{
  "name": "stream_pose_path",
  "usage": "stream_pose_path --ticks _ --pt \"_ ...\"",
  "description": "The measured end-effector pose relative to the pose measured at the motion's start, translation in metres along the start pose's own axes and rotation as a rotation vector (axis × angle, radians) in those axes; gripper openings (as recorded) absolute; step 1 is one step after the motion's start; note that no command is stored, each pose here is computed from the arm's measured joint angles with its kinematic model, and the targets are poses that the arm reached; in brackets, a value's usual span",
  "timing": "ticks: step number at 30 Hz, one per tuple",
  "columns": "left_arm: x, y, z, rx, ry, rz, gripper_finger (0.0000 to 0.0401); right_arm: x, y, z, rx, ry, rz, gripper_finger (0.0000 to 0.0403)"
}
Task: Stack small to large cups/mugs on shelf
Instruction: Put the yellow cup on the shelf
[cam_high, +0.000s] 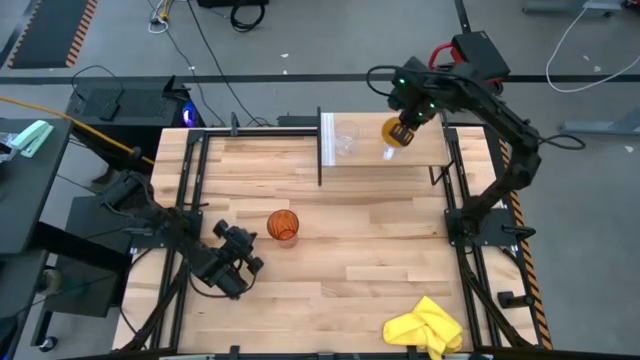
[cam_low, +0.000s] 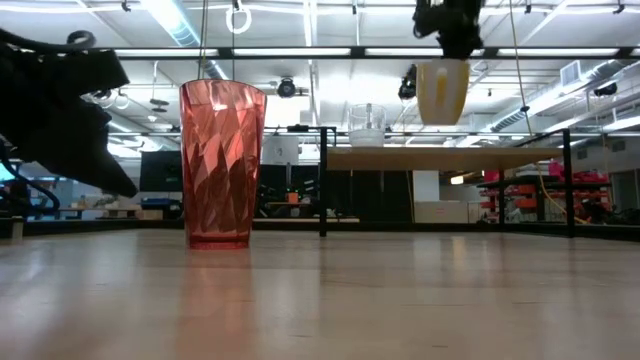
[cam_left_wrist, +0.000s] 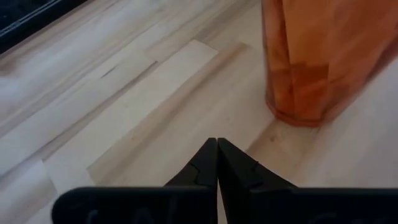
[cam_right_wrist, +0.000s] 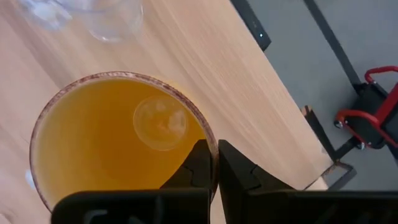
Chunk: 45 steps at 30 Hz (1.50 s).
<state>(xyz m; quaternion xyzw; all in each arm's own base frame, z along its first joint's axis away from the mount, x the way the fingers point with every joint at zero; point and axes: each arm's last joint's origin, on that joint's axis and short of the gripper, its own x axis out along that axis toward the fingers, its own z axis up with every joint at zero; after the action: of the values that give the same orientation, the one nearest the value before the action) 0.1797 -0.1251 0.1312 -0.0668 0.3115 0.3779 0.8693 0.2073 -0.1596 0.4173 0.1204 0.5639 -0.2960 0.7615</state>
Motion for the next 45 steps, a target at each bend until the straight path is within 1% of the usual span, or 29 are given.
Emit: stream_pose_path --ticks 3,6,13,16,19,22,31,33,40,45 --pt "0.0 0.002 0.005 0.011 0.0 -0.001 0.002 0.011 -0.006 0.006 -0.034 0.031 0.023 0.0012" --pt "0.0 0.003 0.009 0.015 0.0 -0.003 0.0022 0.021 -0.013 0.01 -0.048 0.059 0.022 0.0012" --pt "0.003 0.007 0.017 0.011 0.001 0.011 0.0007 0.029 -0.026 0.012 -0.097 0.084 0.022 0.0012" --pt "0.006 0.008 0.019 0.007 0.004 0.026 0.001 0.031 -0.026 0.014 -0.138 0.072 0.028 0.0012" --pt "0.008 0.008 0.021 0.004 0.005 0.035 0.0022 0.033 -0.027 0.018 -0.165 0.042 0.03 0.0012" --pt "0.008 0.009 0.021 0.002 0.005 0.036 0.0027 0.033 -0.026 0.019 -0.187 0.023 0.052 0.0012" --pt "0.008 0.008 0.021 -0.003 0.005 0.035 0.0006 0.037 -0.025 0.026 -0.208 -0.017 0.085 0.0012" --pt "0.008 0.008 0.021 -0.003 0.005 0.035 0.0007 0.039 -0.025 0.027 -0.211 -0.011 0.09 0.0012" --pt "0.008 0.008 0.021 -0.002 0.005 0.035 0.0033 0.053 -0.025 0.033 -0.214 0.017 0.105 0.0012" --pt "0.008 0.008 0.021 -0.002 0.005 0.035 0.0028 0.061 -0.024 0.038 -0.218 0.029 0.111 0.0012"
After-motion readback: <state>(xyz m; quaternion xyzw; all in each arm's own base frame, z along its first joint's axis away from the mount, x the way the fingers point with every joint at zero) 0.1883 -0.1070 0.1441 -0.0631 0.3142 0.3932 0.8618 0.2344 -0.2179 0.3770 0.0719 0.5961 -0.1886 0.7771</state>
